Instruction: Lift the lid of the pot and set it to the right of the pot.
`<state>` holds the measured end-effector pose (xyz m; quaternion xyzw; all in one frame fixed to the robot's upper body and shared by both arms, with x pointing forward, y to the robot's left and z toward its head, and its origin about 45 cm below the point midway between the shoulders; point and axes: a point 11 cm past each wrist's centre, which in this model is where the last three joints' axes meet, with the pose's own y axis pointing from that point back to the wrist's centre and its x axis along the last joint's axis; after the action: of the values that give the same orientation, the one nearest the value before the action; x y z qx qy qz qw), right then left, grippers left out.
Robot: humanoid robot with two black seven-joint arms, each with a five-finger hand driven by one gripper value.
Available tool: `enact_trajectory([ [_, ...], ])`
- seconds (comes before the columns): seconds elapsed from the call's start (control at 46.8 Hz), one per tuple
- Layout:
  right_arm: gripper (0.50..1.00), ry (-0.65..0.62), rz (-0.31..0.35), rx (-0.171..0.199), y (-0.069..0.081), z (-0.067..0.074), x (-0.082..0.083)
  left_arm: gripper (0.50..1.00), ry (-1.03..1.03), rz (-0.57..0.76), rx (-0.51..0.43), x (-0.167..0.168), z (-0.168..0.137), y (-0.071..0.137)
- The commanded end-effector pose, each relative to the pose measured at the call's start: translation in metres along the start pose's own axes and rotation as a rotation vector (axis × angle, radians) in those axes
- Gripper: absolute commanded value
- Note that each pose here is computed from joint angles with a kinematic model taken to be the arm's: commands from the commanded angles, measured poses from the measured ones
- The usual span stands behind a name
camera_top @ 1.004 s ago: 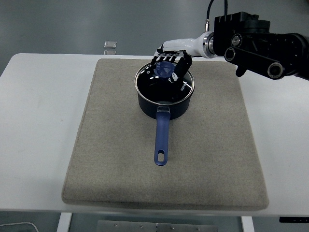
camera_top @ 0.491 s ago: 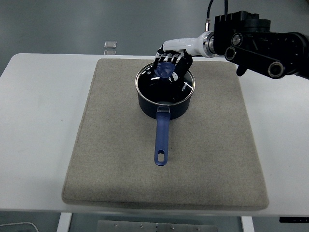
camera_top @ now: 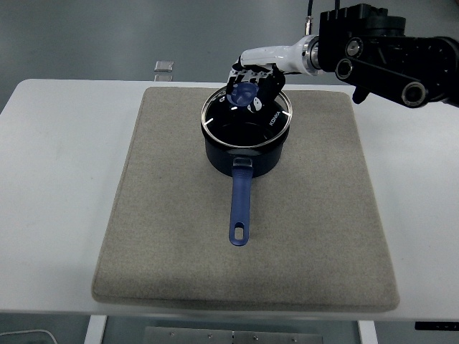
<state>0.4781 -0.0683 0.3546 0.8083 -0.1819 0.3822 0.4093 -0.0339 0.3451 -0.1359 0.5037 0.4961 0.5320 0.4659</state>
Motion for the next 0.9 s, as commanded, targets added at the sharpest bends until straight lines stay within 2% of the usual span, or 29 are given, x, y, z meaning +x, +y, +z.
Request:
enact_trajectory([
  [0.0, 0.611, -0.001, 0.005, -0.001, 0.002, 0.0, 0.003, 1.0, 0.001, 0.0, 0.0, 0.0, 0.0, 0.0],
  [0.085, 0.586, 0.0, 0.007, -0.002, 0.003, 0.0, 0.005, 1.0, 0.001, 0.0, 0.0, 0.0, 0.0, 0.0],
  [0.321, 0.586, -0.01, 0.017, 0.001, 0.006, 0.0, 0.01, 1.0, 0.001, 0.0, 0.0, 0.0, 0.0, 0.0],
  [0.556, 0.586, -0.03, 0.038, -0.007, 0.013, 0.009, 0.017, 1.0, 0.0, 0.0, 0.0, 0.0, 0.0, 0.0],
  [0.662, 0.586, -0.048, 0.056, -0.023, 0.02, 0.021, 0.022, 1.0, 0.0, 0.0, 0.0, 0.0, 0.0, 0.0],
  [0.876, 0.586, -0.128, 0.123, -0.021, 0.042, 0.04, 0.041, 1.0, 0.0, 0.0, 0.0, 0.0, 0.0, 0.0],
])
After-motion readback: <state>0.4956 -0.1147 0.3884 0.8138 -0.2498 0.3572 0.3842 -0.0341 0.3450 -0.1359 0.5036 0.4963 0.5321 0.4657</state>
